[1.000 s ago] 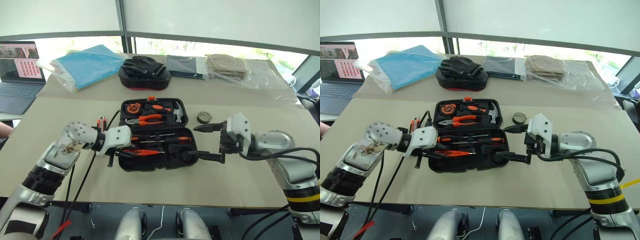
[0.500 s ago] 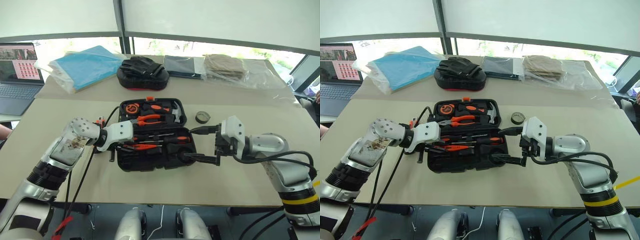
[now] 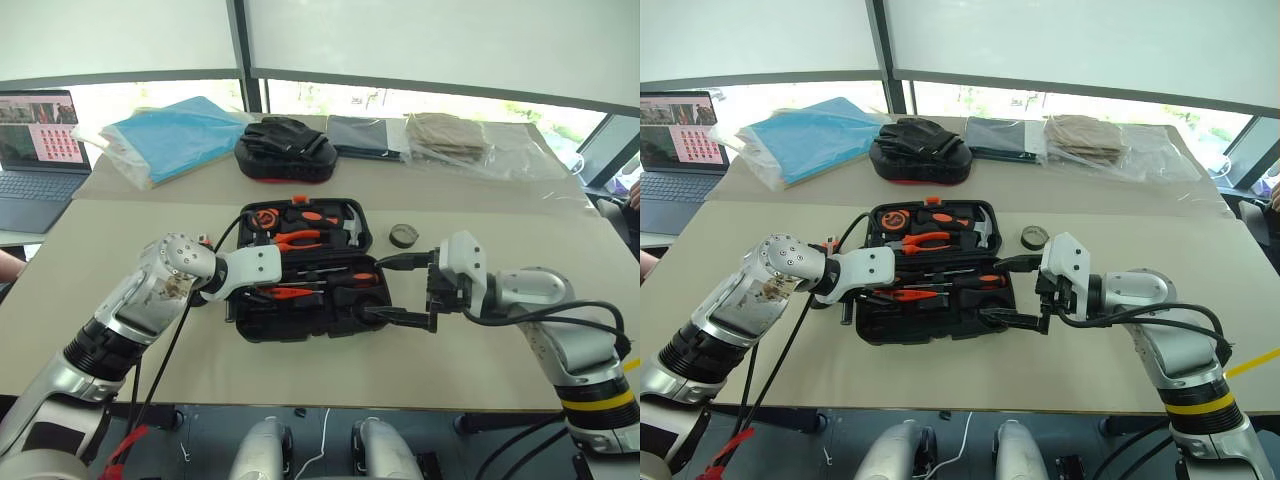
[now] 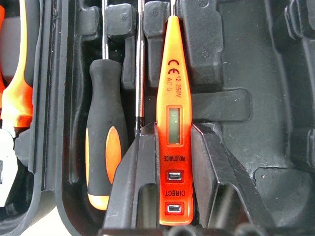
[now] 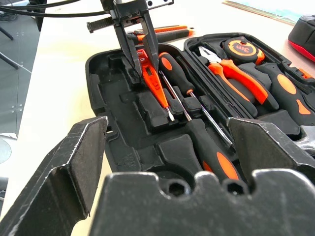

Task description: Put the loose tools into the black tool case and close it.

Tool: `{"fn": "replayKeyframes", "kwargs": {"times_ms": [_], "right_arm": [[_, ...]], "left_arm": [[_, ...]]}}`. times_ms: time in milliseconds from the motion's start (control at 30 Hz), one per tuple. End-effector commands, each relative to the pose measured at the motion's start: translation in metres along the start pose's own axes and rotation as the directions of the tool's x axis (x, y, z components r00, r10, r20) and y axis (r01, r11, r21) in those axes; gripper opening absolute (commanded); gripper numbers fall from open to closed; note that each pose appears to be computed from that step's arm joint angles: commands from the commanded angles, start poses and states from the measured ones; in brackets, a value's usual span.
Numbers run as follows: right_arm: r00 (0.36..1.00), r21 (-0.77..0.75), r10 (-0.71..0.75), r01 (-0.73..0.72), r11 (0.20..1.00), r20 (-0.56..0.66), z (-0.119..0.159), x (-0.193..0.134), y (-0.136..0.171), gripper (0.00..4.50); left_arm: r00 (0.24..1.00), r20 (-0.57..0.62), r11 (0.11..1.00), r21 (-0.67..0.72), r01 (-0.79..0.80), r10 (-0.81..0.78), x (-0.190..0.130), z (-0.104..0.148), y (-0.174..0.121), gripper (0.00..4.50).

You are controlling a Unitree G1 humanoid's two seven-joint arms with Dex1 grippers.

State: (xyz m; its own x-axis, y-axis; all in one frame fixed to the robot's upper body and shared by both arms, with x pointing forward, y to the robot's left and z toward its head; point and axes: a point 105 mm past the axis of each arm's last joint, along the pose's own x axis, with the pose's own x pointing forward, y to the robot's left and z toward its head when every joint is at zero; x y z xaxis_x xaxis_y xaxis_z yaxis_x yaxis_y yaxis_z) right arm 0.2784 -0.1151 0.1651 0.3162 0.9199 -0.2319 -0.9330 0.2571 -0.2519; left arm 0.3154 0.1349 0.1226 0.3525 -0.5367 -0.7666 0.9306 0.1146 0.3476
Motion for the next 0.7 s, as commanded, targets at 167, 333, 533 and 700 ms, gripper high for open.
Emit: {"fn": "replayKeyframes", "kwargs": {"times_ms": [167, 333, 533, 700], "right_arm": [[0.999, -0.036, 0.009, -0.007, 0.999, 0.038, 0.018, 0.001, -0.001, 4.50], [0.999, -0.024, 0.016, -0.015, 1.000, 0.033, 0.015, 0.000, 0.000, 4.50], [0.999, -0.014, 0.020, -0.020, 1.000, 0.034, 0.011, 0.000, 0.002, 4.50], [0.999, -0.011, 0.017, -0.016, 1.000, 0.045, 0.010, 0.001, 0.004, 4.50]], "left_arm": [[0.995, 0.097, 0.999, -0.045, 0.028, -0.024, -0.003, 0.015, 0.001, 3.53], [0.986, 0.158, 0.997, -0.039, 0.061, -0.054, -0.015, 0.029, -0.002, 4.25], [0.969, 0.249, 1.000, -0.007, -0.009, 0.011, -0.024, 0.033, 0.011, 4.25], [0.903, 0.430, 1.000, 0.002, -0.003, 0.002, -0.022, 0.033, 0.007, 3.11]]}}
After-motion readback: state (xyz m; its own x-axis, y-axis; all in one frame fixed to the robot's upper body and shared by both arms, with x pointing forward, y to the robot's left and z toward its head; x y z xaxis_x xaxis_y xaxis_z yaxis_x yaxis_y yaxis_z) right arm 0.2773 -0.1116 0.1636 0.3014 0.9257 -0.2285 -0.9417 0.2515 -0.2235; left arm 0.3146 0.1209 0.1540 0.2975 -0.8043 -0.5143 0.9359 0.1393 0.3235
